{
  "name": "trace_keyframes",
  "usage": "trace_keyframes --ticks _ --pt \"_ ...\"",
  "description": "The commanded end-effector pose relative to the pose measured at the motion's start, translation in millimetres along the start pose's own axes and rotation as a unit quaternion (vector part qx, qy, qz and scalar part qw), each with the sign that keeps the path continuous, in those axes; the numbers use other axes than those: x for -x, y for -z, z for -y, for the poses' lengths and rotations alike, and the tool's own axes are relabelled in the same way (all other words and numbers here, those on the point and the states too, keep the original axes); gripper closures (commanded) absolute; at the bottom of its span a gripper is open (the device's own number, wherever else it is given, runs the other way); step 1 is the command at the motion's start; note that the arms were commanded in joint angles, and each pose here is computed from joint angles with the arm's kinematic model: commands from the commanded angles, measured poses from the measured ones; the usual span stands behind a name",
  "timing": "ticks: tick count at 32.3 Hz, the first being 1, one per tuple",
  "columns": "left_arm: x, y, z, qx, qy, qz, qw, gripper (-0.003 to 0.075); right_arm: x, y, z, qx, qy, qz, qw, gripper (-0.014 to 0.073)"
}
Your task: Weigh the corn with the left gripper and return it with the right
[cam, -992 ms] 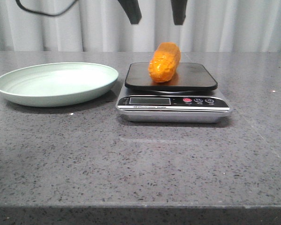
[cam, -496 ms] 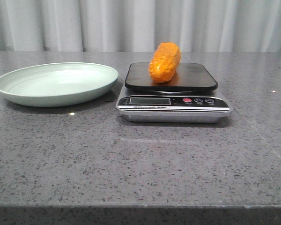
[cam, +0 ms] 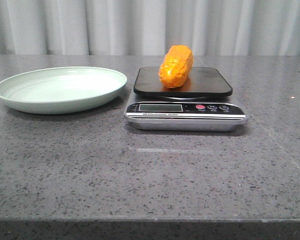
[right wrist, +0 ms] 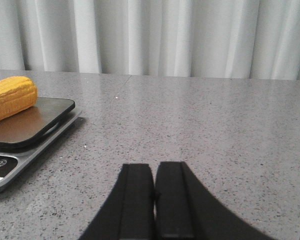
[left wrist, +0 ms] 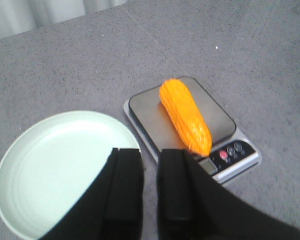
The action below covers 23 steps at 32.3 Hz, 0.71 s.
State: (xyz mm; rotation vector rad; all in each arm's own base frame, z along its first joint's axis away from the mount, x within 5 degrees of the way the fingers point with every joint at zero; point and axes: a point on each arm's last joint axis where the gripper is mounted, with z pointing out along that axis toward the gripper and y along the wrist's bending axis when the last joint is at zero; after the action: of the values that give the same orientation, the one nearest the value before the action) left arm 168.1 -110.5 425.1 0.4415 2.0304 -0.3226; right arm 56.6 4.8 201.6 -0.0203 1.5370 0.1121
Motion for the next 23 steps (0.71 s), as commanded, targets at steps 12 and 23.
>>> trace_keyframes --ticks 12,23 --pt "-116 70 -19 -0.058 -0.006 0.2 0.978 0.0594 11 2 0 -0.003 -0.001 0.054 0.999 0.0422" --pt "-162 91 -29 -0.055 -0.025 0.283 0.957 0.0594 11 2 0 -0.003 -0.001 0.053 0.999 0.0422"
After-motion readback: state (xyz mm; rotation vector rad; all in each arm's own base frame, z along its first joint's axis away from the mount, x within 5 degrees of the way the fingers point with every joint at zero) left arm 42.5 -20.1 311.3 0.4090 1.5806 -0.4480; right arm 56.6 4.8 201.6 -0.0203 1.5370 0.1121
